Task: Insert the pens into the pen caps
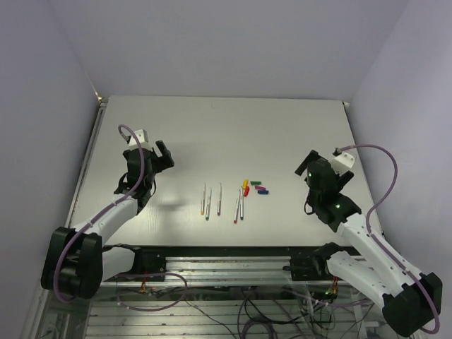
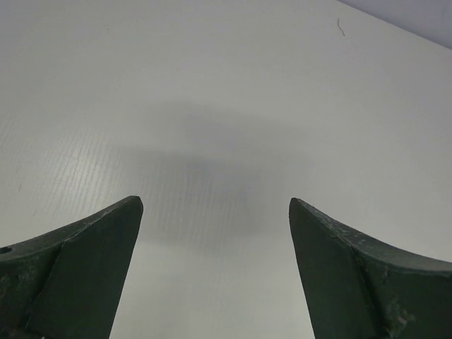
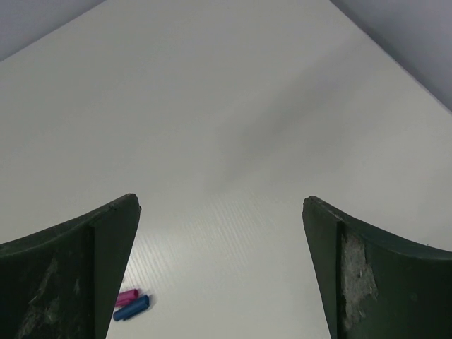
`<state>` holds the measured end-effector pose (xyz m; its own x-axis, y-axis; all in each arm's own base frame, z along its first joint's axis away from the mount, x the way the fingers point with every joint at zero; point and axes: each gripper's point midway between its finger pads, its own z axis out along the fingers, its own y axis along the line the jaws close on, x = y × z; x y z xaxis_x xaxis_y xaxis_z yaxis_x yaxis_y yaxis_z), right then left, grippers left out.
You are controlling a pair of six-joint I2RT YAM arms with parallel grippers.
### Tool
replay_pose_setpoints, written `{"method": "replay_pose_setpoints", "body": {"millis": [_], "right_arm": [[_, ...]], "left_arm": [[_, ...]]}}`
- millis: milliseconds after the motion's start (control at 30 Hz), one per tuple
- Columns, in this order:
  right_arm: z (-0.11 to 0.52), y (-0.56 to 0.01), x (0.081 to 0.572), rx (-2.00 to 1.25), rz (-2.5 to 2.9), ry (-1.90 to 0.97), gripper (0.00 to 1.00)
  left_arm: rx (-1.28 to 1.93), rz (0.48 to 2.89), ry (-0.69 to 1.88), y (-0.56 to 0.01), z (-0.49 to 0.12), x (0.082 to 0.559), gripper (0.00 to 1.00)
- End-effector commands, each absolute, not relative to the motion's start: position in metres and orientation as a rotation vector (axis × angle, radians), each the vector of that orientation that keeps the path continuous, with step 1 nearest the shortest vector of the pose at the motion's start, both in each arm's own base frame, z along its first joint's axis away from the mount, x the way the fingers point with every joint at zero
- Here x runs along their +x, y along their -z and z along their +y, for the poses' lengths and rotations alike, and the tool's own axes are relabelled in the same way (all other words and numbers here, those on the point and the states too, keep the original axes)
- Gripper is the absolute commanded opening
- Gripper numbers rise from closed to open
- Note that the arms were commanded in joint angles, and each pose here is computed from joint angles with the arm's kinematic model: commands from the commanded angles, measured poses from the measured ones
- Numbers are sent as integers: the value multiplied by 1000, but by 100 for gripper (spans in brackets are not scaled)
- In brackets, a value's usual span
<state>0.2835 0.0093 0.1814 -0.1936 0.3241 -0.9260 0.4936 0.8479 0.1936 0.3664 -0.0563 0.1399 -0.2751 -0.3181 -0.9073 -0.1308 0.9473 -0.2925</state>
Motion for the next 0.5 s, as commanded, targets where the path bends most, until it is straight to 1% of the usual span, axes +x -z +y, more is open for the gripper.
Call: {"method": "replay_pose_setpoints", "body": {"millis": [0,300,467], "right_arm": [[23,-187,286,476,1792,95,100],[10,-223,275,544,1607,22,100],[17,-236,278,488,1529,-41,100]], "left_arm": [[-321,1821,183,-151,-54,369,98],[-264,1761,230,-164,-61,364,97],[-241,1777,173,-162,-72,359,97]]}}
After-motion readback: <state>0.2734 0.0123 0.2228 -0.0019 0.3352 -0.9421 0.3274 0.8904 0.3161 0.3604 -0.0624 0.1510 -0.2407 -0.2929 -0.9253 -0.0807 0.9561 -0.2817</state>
